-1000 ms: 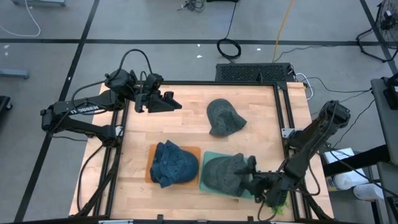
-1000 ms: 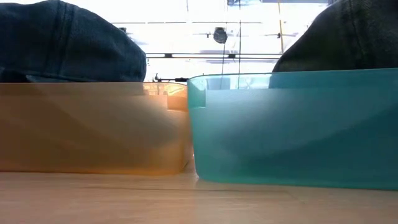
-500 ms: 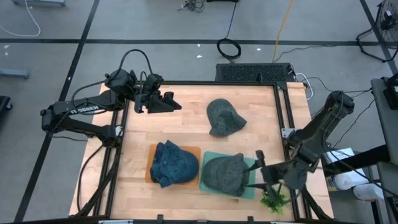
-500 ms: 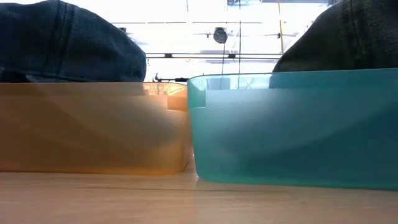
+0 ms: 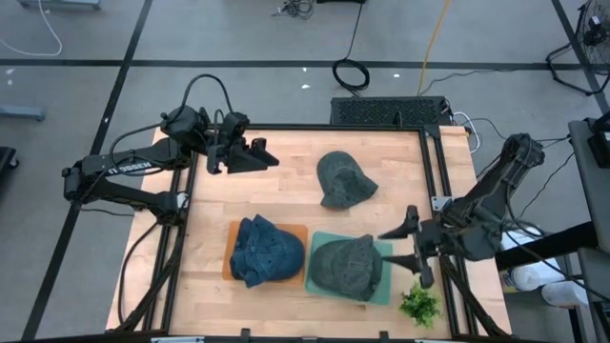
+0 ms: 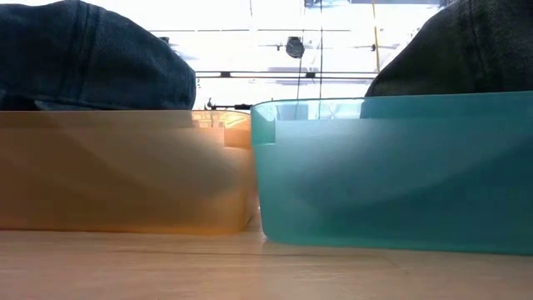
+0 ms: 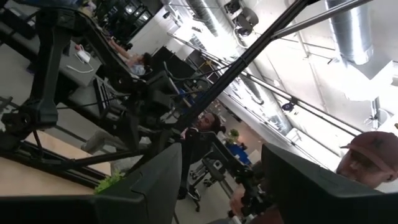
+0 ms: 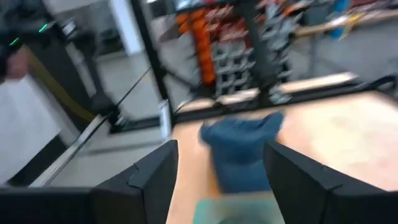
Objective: Pick & Place hat
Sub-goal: Put the gray cap into the blue green bin
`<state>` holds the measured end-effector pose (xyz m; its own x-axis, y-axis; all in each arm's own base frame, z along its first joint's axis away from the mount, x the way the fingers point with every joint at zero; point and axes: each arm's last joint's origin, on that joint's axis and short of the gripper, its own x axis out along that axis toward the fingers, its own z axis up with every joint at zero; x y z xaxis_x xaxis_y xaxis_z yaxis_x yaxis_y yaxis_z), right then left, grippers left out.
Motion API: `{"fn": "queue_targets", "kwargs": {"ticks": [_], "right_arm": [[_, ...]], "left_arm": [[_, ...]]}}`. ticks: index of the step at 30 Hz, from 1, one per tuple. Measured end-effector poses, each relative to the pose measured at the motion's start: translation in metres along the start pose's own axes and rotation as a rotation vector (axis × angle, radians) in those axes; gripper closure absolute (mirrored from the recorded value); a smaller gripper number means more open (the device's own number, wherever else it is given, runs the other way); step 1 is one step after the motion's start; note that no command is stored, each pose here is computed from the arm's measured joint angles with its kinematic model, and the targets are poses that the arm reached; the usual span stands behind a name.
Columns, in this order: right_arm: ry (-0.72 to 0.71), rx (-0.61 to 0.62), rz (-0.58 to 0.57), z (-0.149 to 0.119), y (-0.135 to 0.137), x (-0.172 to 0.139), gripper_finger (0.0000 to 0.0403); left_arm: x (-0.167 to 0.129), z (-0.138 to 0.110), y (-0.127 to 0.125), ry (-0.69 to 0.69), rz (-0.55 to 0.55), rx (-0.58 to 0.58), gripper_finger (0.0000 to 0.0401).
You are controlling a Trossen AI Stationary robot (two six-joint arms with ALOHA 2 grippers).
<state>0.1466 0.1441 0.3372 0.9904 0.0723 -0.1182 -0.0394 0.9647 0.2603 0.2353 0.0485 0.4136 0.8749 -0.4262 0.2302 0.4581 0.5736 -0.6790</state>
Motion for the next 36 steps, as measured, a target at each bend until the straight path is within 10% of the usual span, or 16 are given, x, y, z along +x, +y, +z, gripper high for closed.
{"fn": "queue_targets", "kwargs": {"ticks": [18, 36], "right_arm": [[-0.247, -0.166, -0.814, 0.06, -0.026, -0.012, 0.0179], [-0.378, 0.003, -1.191, 0.133, -0.079, -0.012, 0.0179]], "left_arm": [[0.0, 0.0, 0.0, -0.004, 0.003, 0.047, 0.0171], [-0.001, 0.003, 0.002, -0.053, 0.043, 0.16, 0.0171]]}}
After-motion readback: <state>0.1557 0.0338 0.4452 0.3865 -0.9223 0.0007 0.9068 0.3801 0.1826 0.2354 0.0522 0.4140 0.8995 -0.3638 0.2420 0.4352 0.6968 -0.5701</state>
